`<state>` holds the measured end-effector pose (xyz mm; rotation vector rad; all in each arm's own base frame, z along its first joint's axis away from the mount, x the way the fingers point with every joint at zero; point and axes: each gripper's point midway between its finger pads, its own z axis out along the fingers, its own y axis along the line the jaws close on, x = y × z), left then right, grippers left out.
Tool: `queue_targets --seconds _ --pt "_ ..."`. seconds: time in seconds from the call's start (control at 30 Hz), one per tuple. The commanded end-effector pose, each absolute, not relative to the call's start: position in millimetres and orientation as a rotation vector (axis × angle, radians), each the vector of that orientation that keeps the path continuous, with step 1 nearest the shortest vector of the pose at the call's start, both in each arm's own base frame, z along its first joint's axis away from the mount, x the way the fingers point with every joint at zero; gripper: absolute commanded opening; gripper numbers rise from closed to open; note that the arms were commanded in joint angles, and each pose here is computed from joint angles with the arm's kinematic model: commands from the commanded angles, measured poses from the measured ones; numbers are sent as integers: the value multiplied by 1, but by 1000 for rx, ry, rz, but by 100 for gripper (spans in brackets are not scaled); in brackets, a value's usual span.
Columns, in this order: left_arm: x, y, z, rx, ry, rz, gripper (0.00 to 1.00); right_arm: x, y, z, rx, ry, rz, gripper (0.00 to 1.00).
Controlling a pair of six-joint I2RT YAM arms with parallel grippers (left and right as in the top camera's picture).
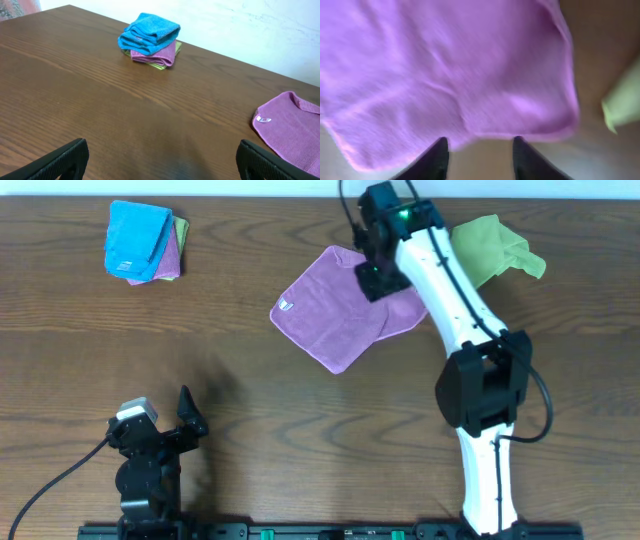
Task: Fold the cloth
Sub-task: 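Release the purple cloth and retract the right gripper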
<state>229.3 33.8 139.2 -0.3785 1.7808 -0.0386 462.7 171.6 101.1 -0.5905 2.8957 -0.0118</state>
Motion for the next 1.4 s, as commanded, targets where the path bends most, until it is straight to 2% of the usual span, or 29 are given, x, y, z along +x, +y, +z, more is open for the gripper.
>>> queue_targets --seconds 0.0,0.07,0.1,0.27,0.3,0.37,0.4,0.47,0.5,0.67,0.83,0.93,1.03,1.2,1.33,1.37 --pt "228 36 126 -376 1812 -11 96 453 224 92 -772 2841 156 24" --pt "228 36 126 -376 1812 -11 96 454 251 77 -845 2800 183 6" --pt "228 36 126 -376 1812 -11 95 453 259 70 -866 2795 184 2" --pt "228 36 126 -376 1812 -11 95 448 268 42 -836 2851 187 2" --pt "228 36 126 -376 1812 -11 95 446 267 42 -834 2859 187 5" --pt "228 36 126 -376 1812 -11 96 444 265 50 -834 2862 187 35" --pt "228 36 126 -376 1812 -11 95 442 263 58 -831 2864 186 44" --pt "229 36 127 -376 1807 -11 95 435 256 78 -823 2867 185 61" --pt "229 36 130 -377 1796 -11 95 431 253 90 -821 2868 185 64" --pt "231 36 134 -373 1780 -16 96 403 234 150 -792 2863 162 64" --pt "234 27 143 -335 1747 -71 95 372 205 265 -686 2660 149 68" --pt "235 27 149 -334 1725 -71 95 341 184 309 -644 2566 156 70" --pt "238 27 168 -322 1648 -82 95 310 155 311 -578 2567 76 70" --pt "240 25 193 -300 1550 -107 95 257 113 280 -449 2482 44 72" --pt "241 17 205 -275 1505 -165 96 232 95 254 -337 2362 109 93" --pt "240 15 210 -288 1481 -196 96 227 92 245 -299 2355 128 95"
